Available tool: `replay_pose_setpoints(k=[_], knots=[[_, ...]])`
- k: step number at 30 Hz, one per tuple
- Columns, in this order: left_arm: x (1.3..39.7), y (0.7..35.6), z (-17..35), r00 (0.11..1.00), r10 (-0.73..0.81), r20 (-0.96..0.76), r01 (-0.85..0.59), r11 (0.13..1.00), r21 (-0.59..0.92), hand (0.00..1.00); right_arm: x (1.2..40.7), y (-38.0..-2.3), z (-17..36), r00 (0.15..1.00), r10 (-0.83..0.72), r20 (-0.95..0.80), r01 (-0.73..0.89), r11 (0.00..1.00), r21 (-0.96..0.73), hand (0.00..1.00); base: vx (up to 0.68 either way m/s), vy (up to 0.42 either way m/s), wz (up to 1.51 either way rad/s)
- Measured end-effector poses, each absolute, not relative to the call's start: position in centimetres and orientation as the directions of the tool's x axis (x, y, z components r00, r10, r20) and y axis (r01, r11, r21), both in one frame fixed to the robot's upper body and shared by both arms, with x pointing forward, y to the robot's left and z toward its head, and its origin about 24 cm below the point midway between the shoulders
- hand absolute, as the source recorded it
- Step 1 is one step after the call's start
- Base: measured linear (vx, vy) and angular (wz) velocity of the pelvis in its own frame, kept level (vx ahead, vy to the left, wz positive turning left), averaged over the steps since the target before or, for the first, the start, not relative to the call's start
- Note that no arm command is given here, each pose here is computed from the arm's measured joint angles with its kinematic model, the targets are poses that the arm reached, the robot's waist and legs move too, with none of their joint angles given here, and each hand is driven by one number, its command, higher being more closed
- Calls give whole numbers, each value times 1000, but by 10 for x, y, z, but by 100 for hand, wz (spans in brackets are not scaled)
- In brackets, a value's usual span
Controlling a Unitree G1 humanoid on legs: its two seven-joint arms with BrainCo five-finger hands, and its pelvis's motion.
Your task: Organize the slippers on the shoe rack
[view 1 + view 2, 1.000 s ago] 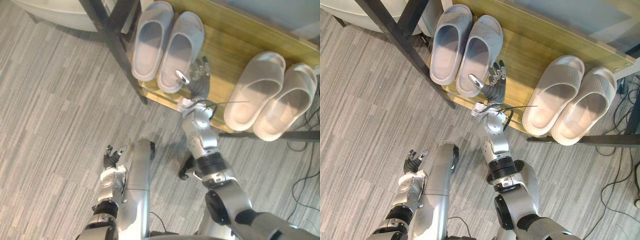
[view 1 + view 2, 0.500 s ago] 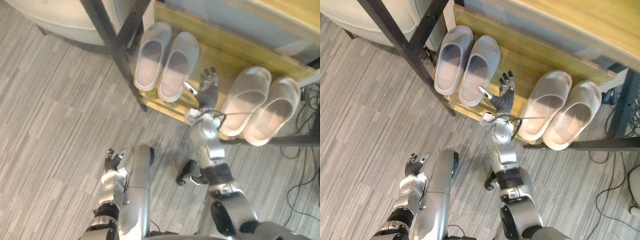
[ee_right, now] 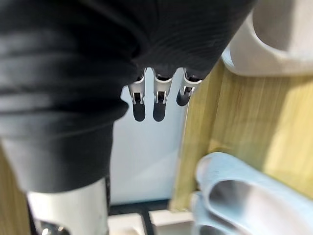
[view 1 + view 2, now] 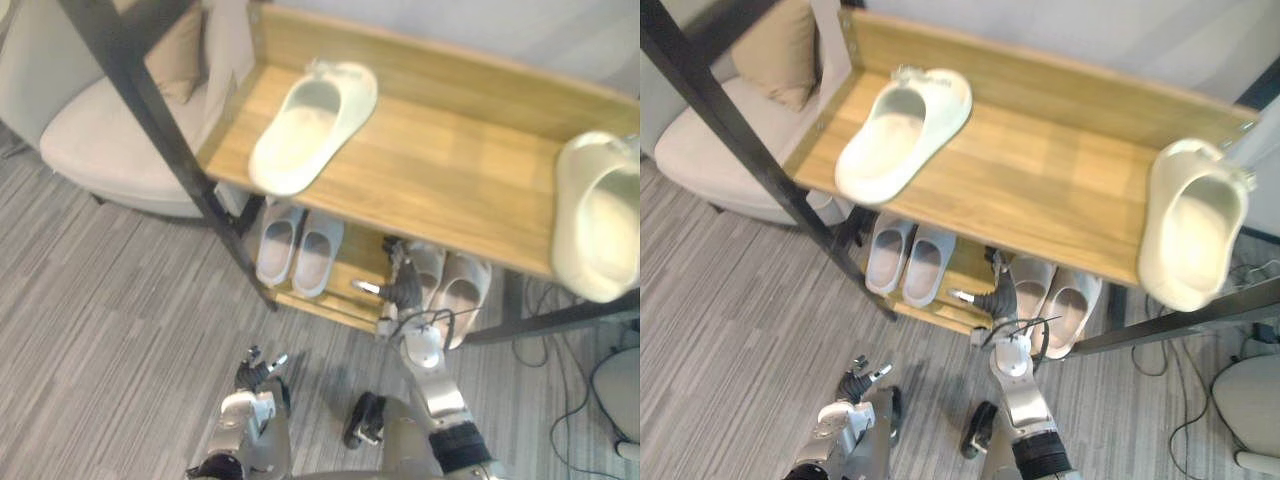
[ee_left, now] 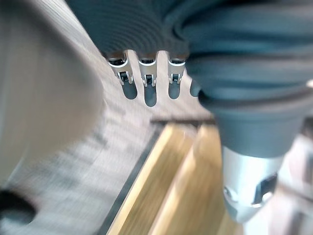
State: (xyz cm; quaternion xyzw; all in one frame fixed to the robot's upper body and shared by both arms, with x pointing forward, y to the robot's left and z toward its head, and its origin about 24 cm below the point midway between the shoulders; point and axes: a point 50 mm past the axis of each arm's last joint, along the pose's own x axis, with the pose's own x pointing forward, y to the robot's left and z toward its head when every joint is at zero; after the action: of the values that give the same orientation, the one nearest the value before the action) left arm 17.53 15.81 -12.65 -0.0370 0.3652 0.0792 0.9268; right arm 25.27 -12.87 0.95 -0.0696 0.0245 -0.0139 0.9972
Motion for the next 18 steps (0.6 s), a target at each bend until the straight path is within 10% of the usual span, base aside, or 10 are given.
replay_pose_setpoints(k=[18], knots=[[165,150,-111,804,-20,-594,90,992,89,0,127,-193,-136,662,-191,-725,-25,961,-275,0,23,9,1]])
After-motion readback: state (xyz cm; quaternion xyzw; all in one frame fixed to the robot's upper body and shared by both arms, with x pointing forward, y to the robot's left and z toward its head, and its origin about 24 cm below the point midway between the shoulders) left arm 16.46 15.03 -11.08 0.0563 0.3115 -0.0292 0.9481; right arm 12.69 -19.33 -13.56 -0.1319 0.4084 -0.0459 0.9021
